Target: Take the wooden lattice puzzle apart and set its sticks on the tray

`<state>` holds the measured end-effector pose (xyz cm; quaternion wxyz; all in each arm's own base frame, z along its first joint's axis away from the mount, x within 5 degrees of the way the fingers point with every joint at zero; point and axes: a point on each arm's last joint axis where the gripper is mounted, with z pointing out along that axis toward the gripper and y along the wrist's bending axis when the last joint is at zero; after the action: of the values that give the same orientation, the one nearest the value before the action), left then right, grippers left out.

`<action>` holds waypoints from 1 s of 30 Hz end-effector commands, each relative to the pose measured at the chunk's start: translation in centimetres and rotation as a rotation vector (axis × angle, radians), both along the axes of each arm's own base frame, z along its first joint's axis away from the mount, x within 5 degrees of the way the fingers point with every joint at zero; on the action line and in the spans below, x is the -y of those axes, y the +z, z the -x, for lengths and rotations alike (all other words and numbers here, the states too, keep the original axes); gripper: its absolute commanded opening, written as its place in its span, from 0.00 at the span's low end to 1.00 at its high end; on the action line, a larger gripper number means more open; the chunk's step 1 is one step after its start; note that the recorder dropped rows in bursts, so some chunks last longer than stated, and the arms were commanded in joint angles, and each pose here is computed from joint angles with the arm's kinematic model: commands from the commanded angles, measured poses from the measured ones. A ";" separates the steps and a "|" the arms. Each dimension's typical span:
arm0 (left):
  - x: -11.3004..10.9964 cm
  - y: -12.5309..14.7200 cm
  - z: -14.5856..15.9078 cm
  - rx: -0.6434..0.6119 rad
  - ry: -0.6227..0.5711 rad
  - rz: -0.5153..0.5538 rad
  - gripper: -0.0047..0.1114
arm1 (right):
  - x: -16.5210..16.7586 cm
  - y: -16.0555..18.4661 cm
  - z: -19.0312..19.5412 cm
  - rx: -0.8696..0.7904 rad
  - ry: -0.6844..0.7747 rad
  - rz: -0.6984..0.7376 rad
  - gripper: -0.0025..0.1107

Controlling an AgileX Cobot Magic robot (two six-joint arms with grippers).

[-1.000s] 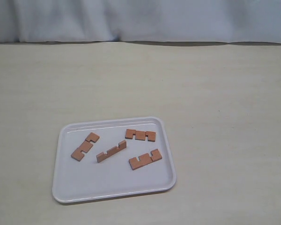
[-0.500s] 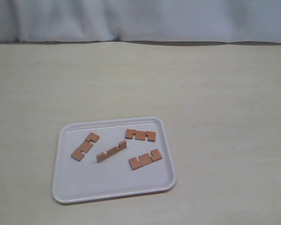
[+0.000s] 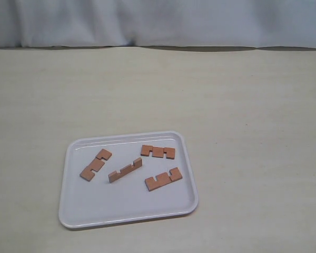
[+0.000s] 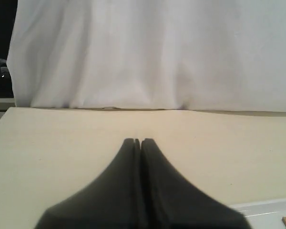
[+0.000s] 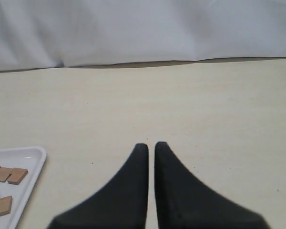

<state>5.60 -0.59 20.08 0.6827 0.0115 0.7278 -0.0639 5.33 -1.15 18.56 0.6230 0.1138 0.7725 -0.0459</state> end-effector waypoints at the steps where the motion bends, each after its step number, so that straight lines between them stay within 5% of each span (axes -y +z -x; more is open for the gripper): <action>1: 0.0 0.2 0.0 0.028 -0.002 0.023 0.04 | 0.0 0.1 0.0 0.014 0.003 0.007 0.06; 10: 0.0 -0.1 0.0 -0.008 -0.002 0.049 0.04 | 0.0 0.1 0.0 0.014 0.003 0.007 0.06; 13: 0.1 -0.5 0.1 -0.061 -0.005 0.132 0.04 | 0.0 0.1 0.0 0.014 0.003 0.007 0.06; 30: 0.0 -1.8 0.3 -0.198 0.009 0.047 0.04 | 0.0 0.1 0.0 0.014 0.003 0.007 0.06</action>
<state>5.33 -0.59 18.34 0.6073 -0.0137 0.7904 -0.0793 5.33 -1.15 18.56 0.6230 0.1138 0.7725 -0.0459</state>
